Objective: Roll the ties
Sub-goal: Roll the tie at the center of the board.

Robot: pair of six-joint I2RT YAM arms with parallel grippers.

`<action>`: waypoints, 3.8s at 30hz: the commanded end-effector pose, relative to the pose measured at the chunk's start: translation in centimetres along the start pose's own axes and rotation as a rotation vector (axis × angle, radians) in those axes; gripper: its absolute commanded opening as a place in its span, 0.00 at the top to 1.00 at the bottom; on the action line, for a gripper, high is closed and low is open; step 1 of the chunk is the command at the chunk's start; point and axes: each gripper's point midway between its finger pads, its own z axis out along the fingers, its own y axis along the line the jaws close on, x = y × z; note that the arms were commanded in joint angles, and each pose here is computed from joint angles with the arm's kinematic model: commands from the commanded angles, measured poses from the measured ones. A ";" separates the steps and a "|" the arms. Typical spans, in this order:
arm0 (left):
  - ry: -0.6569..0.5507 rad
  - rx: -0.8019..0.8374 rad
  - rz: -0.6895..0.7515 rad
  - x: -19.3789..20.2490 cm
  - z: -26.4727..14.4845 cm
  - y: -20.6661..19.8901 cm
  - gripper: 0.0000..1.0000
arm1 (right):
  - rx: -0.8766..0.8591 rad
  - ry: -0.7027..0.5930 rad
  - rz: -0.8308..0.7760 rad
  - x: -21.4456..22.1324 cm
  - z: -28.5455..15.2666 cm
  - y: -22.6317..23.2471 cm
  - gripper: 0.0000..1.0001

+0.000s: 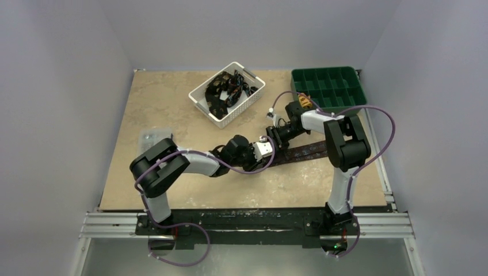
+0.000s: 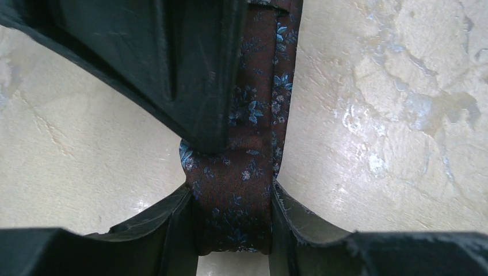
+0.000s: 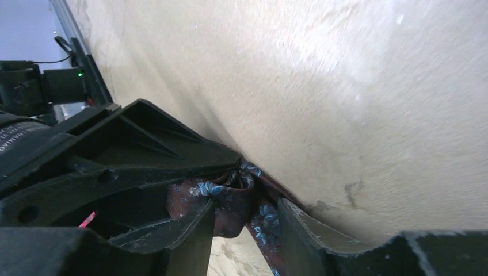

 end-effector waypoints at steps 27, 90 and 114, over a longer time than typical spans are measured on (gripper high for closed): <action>-0.057 0.198 0.133 -1.9 -3.7 0.8 0.72 | 0.211 0.122 0.205 3.2 -0.5 -6.5 0.72; 0.151 0.197 0.031 1.2 -2.6 0.6 0.31 | 0.058 0.115 0.061 3.1 2.5 -3.4 1.00; 0.055 0.022 -0.019 1.5 -0.2 0.9 0.56 | 0.231 0.102 0.009 2.3 1.3 -6.0 1.00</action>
